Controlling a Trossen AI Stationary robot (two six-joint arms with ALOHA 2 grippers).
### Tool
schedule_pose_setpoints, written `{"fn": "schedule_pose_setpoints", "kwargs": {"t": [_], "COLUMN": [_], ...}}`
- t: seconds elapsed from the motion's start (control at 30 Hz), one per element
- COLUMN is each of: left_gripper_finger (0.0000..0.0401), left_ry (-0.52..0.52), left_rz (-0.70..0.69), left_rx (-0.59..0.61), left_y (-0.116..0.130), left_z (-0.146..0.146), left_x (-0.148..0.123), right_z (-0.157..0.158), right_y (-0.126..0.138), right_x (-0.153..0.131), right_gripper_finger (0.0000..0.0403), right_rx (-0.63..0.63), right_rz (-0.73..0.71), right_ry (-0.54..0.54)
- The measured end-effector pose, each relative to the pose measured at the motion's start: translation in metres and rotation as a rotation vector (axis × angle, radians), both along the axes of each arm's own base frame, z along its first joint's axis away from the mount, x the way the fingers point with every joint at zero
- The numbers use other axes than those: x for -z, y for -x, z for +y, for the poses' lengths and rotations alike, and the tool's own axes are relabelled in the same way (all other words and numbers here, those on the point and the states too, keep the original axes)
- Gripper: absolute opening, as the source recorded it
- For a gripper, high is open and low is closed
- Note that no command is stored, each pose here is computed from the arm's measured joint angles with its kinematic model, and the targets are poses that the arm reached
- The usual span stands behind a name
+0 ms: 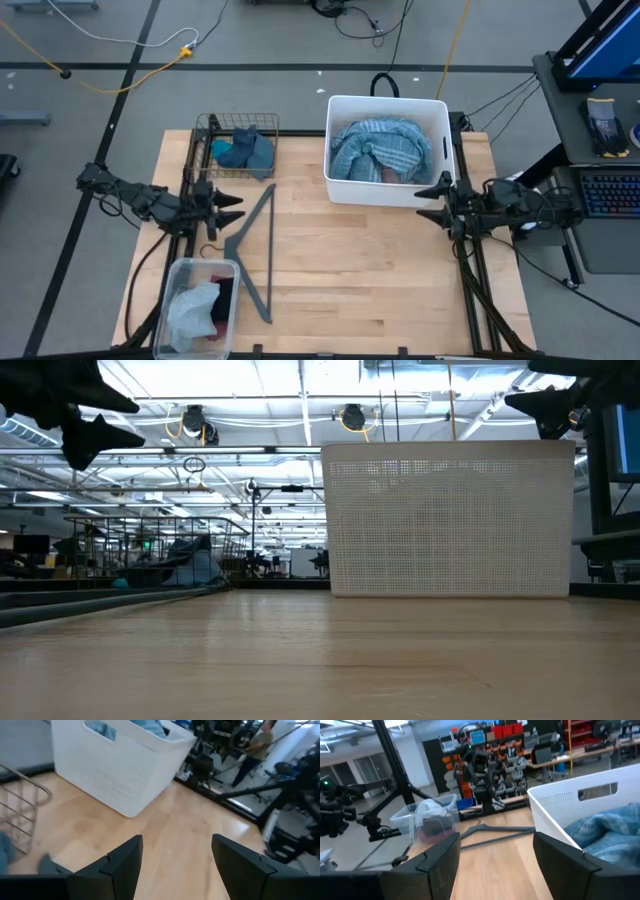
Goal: Pick & Place Cloths
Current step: Return to Home Position
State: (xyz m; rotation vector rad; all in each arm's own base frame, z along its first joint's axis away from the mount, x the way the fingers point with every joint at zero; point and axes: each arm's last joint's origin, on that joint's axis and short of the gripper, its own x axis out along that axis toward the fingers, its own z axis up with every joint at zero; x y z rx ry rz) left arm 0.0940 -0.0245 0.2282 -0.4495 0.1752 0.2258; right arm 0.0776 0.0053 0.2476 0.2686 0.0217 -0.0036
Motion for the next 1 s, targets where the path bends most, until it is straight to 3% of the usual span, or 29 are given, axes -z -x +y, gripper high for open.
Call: {"fn": "schedule_pose_setpoints", "kwargs": {"t": [0.13, 0.23, 0.5, 0.7, 0.83, 1.0], "left_gripper_finger": [0.0244, 0.0244, 0.0244, 0.0244, 0.0244, 0.0244], "left_ry": [0.072, 0.015, -0.168, -0.174, -0.191, -0.18], "left_rz": [-0.011, -0.002, -0.1, -0.092, -0.112, -0.134], "left_rx": [0.005, 0.031, 0.181, 0.182, 0.183, 0.18], "left_y": [0.0, 0.0, -0.003, -0.003, -0.006, -0.011], "left_z": [-0.001, -0.001, -0.005, -0.005, -0.007, -0.009], "left_x": [0.0, 0.0, -0.013, -0.011, -0.002, 0.019], "right_z": [0.0, 0.0, 0.0, 0.001, 0.006, 0.008], "right_y": [0.0, 0.0, 0.0, -0.001, -0.006, -0.013], "right_x": [0.007, 0.01, 0.01, 0.009, 0.013, 0.035], "right_gripper_finger": [0.0246, 0.0247, 0.0244, 0.0246, 0.0243, 0.0244], "right_rx": [-0.004, -0.017, -0.013, -0.028, -0.186, -0.215], "right_rz": [0.003, 0.013, 0.015, 0.0, -0.083, -0.04], "right_ry": [0.08, 0.156, 0.164, 0.127, 0.125, 0.042]}}
